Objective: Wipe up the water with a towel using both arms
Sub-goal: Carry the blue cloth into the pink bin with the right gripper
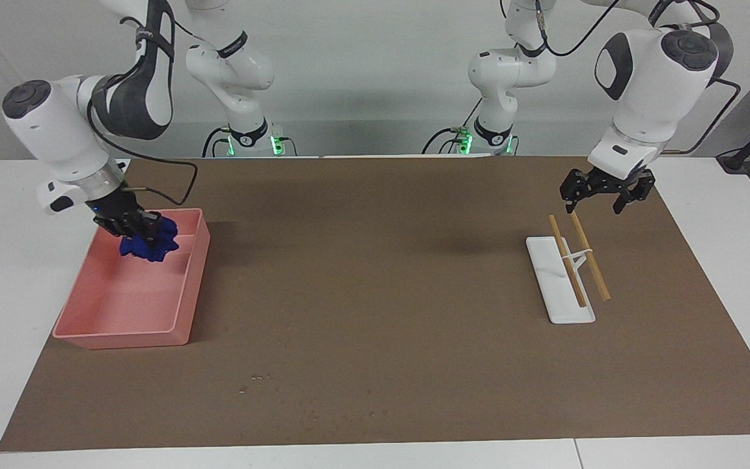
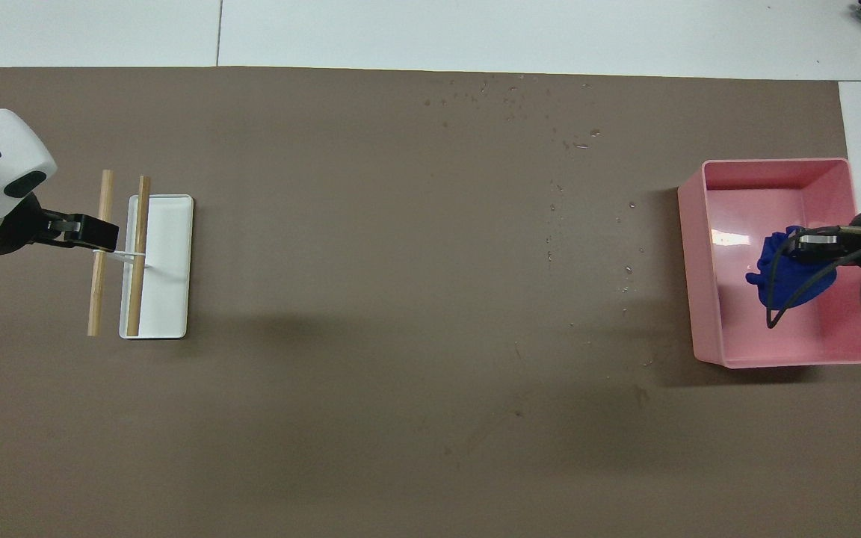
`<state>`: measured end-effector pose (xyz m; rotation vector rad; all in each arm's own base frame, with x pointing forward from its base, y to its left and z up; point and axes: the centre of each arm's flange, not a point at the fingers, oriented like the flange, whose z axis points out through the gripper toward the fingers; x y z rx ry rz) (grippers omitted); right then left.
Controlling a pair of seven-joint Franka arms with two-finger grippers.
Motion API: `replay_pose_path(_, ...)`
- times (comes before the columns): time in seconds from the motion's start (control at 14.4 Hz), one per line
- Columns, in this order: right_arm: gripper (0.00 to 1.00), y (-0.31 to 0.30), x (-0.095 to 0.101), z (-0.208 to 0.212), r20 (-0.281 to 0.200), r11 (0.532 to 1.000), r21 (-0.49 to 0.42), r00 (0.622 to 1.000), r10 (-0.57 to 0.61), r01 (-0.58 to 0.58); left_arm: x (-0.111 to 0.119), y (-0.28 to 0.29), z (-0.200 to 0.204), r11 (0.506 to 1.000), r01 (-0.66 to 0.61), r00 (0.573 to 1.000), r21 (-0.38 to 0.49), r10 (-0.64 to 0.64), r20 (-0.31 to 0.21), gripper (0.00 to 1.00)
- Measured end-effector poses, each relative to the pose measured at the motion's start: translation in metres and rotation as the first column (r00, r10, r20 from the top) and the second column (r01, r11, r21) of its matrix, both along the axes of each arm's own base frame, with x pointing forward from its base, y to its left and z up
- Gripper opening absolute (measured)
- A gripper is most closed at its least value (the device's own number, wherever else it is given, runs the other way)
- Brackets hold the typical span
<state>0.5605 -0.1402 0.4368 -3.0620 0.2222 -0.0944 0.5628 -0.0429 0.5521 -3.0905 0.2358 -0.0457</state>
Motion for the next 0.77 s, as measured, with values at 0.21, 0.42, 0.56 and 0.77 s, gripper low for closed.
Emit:
replay_pose_path(0.21, 0.16, -0.026, -0.003, -0.061, -0.007, 1.000, 0.000, 1.000, -0.005, 0.005, -0.002, -0.003, 0.005, 0.999, -0.012, 1.000, -0.051, 0.012, 0.004, 1.00)
replay_pose_path(0.42, 0.16, -0.014, -0.013, -0.098, -0.038, 1.000, 0.009, 0.999, 0.006, -0.006, -0.009, -0.006, 0.020, 0.998, -0.007, 1.000, -0.058, 0.009, 0.021, 1.00)
replay_pose_path(0.56, 0.22, -0.010, -0.017, -0.102, -0.055, 1.000, 0.013, 0.998, 0.012, -0.011, -0.017, -0.006, 0.030, 0.998, -0.007, 1.000, -0.057, 0.008, 0.020, 1.00)
replay_pose_path(0.77, 0.56, -0.009, -0.018, -0.091, -0.069, 1.000, 0.012, 0.997, 0.021, -0.020, -0.022, -0.002, 0.049, 0.998, -0.013, 0.999, -0.058, 0.015, 0.040, 1.00)
